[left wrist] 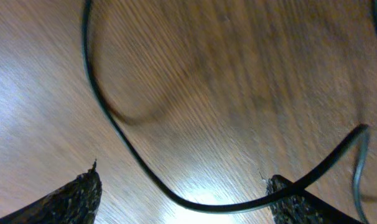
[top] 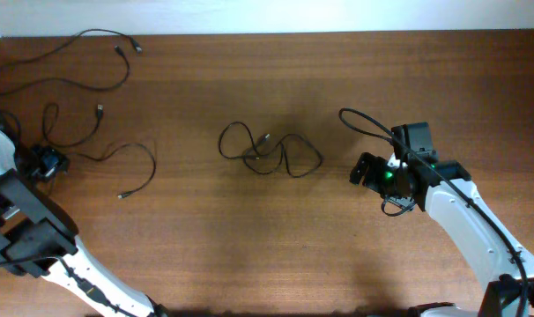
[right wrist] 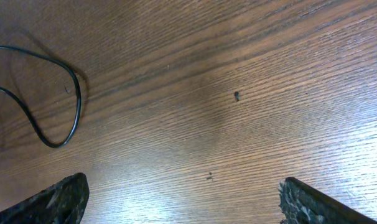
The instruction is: Untangle cables
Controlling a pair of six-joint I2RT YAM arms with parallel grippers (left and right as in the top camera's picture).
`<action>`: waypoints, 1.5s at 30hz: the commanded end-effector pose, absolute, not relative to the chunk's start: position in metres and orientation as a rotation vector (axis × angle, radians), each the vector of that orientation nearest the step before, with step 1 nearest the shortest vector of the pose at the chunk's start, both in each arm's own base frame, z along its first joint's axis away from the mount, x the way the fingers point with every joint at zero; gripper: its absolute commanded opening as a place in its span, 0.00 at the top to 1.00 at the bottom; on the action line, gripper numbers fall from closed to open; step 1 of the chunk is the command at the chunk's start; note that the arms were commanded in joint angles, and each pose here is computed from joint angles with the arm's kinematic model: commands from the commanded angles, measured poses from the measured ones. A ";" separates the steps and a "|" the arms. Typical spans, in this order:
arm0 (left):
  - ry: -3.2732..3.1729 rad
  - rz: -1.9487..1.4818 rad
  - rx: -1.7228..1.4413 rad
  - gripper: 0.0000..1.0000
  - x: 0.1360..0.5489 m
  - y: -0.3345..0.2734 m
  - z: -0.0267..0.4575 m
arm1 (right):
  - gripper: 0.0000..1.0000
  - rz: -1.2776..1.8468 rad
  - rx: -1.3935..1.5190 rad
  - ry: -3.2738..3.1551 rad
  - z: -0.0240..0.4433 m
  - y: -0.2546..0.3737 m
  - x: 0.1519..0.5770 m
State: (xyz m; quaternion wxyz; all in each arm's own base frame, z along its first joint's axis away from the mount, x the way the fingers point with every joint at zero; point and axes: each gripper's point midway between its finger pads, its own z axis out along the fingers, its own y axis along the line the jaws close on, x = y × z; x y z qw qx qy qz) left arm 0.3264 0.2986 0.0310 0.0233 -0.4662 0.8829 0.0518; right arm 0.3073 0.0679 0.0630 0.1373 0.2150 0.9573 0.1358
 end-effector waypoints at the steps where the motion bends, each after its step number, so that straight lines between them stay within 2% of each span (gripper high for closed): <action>1: 2.792 0.301 -1.218 0.20 0.328 0.318 0.037 | 0.02 0.369 0.625 2.779 0.059 0.065 0.304; 3: 2.839 0.261 -0.986 0.29 0.343 0.317 0.037 | 0.02 0.369 0.625 2.779 0.059 0.065 0.304; 6: 2.850 0.286 -0.741 0.30 0.358 0.325 0.041 | 0.02 0.364 0.626 2.778 0.059 0.064 0.304; 8: 2.831 0.325 -0.645 0.57 0.367 0.333 0.044 | 0.02 0.342 0.630 2.774 0.058 0.062 0.305; 12: 2.779 0.364 -0.612 0.79 0.379 0.343 0.046 | 0.02 0.340 0.629 2.770 0.058 0.061 0.306; 13: 2.776 0.391 -0.537 0.97 0.383 0.347 0.048 | 0.02 0.340 0.630 2.770 0.058 0.061 0.306; 16: 2.730 0.541 -0.326 1.00 0.399 0.366 0.075 | 0.02 0.340 0.630 2.770 0.058 0.061 0.306; 20: 2.421 0.664 -0.584 1.00 0.431 0.404 0.163 | 0.02 0.340 0.631 2.774 0.058 0.061 0.305; 23: 2.354 0.695 -0.565 1.00 0.440 0.411 0.189 | 0.02 0.338 0.632 2.777 0.058 0.061 0.304; 25: 2.364 0.687 -0.565 0.74 0.440 0.410 0.185 | 0.02 0.338 0.632 2.777 0.058 0.061 0.304; 26: 2.365 0.677 -0.563 0.45 0.441 0.410 0.184 | 0.02 0.338 0.632 2.777 0.058 0.061 0.304; 27: 2.369 0.632 -0.552 0.01 0.444 0.405 0.181 | 0.02 0.338 0.632 2.777 0.058 0.061 0.304; 38: 2.560 0.509 -0.494 0.00 0.427 0.379 0.143 | 0.02 0.337 0.631 2.777 0.058 0.061 0.304; 40: 2.671 0.649 -0.468 0.01 0.403 0.387 0.123 | 0.02 0.337 0.631 2.777 0.058 0.061 0.304; 42: 2.729 1.055 -0.610 0.01 0.360 0.416 0.121 | 0.02 0.338 0.631 2.776 0.058 0.061 0.304; 43: 2.729 1.141 -0.635 0.01 0.351 0.421 0.121 | 0.02 0.338 0.630 2.775 0.058 0.061 0.305; 45: 2.720 1.007 -0.627 0.01 0.363 0.412 0.112 | 0.02 0.339 0.630 2.774 0.058 0.061 0.305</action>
